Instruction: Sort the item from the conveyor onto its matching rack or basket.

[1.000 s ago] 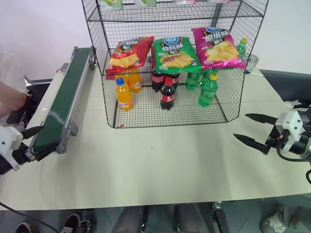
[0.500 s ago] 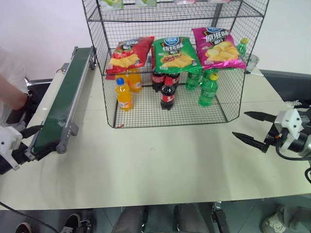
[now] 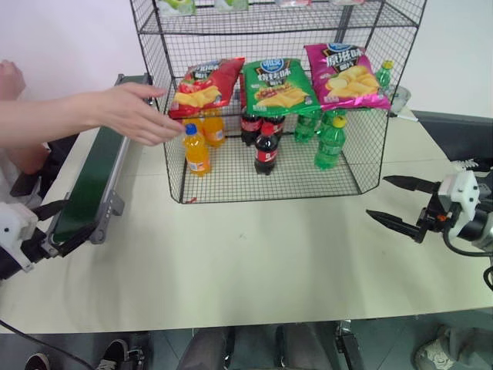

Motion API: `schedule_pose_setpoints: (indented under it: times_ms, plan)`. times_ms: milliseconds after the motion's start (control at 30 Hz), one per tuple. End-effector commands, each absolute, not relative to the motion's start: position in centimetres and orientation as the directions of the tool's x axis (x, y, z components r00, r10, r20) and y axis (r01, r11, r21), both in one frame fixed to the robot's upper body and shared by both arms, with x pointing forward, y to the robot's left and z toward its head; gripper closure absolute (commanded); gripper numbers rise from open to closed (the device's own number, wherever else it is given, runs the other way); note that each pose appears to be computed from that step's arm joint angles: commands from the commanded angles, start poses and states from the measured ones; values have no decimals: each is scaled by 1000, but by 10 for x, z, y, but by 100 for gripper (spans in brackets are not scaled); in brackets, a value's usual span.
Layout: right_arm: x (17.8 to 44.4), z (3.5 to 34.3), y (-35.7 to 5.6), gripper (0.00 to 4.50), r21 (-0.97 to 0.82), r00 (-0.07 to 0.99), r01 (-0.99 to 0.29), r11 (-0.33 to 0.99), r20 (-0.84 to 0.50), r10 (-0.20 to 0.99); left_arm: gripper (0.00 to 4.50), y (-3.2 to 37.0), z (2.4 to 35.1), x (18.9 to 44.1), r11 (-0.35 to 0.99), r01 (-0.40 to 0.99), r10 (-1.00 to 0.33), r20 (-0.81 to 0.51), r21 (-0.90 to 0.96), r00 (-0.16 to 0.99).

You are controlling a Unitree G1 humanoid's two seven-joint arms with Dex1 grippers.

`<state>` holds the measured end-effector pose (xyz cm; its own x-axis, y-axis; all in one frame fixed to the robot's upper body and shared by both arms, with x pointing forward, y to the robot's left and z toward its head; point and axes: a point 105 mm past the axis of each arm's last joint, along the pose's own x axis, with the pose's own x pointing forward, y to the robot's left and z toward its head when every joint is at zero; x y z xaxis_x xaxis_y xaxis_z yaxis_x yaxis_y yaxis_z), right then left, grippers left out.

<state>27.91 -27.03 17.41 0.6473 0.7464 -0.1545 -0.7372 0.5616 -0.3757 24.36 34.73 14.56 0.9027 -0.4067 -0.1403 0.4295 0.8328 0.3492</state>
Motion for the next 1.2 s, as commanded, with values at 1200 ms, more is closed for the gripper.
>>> schedule_pose_setpoints:
  times_ms: [1200]
  plan:
    - [266,157,-75,0,-148,171,-970,190,132,976,39,352,155,256,819,155,-186,1,553,982]
